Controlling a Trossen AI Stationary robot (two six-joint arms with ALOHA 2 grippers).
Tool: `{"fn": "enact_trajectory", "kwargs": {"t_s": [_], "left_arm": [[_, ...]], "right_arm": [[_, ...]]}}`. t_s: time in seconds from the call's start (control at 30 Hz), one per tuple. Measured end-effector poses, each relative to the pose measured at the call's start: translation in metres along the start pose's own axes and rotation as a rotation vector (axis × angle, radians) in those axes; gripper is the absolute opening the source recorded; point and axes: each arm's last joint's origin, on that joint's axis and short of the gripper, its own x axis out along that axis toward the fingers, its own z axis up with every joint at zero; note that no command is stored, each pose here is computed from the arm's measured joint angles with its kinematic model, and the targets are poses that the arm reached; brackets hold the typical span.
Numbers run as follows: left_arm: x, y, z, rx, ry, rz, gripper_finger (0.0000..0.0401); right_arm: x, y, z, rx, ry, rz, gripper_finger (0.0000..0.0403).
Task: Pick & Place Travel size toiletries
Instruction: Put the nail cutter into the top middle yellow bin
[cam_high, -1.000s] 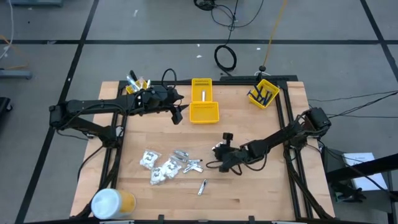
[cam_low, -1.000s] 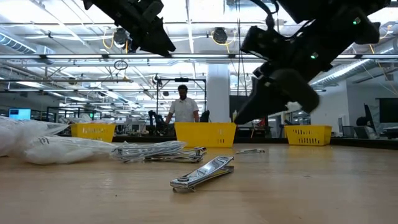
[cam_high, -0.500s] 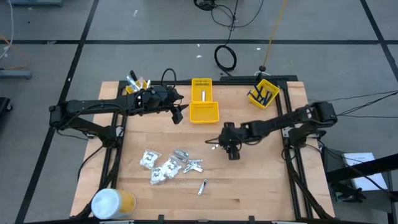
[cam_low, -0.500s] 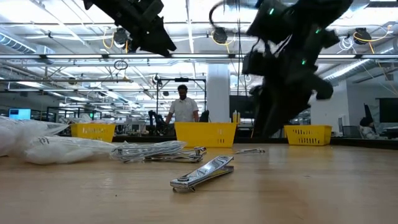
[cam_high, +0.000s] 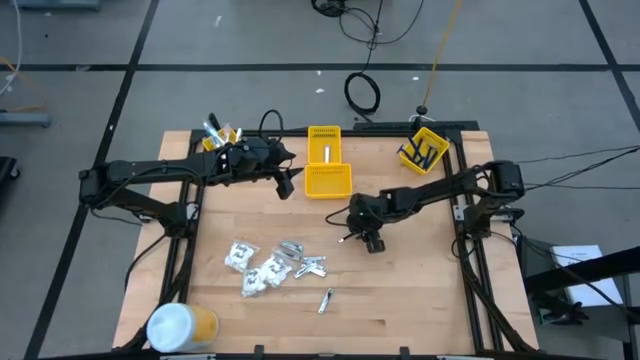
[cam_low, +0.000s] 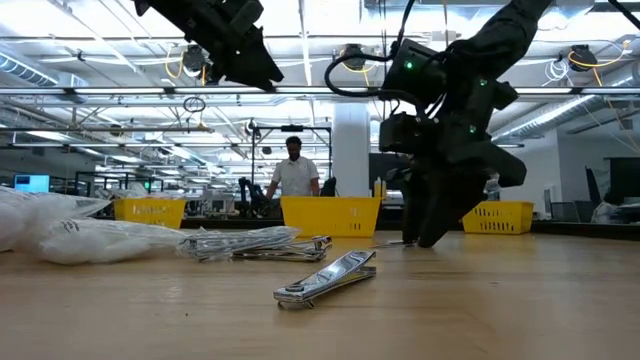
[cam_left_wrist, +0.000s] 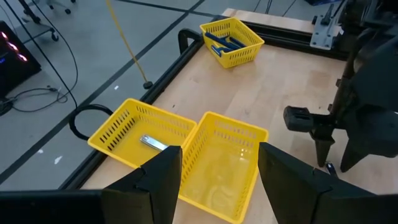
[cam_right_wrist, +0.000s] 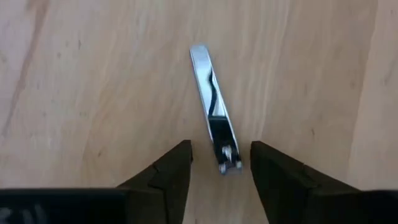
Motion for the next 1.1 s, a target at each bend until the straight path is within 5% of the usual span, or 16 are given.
{"fn": "enact_trajectory", "kwargs": {"t_s": [0.3,0.5,1.1], "left_arm": [[0.0,0.0,0.0,0.005,0.0,0.001,0.0209],[0.0,0.0,0.0,0.006,0.003,0.001,0.0209],[0.0,0.0,0.0,0.004,0.003,0.001,0.0209]], "right_arm": [[0.003,-0.001,0.0,-0.027,-0.002,-0.009,0.0109],[0.003,-0.001,-0.003,-0.06,0.03,-0.025,0.0024],[-0.013,0.001,0.007,-0.01,-0.058,-0.063,0.0001]]}}
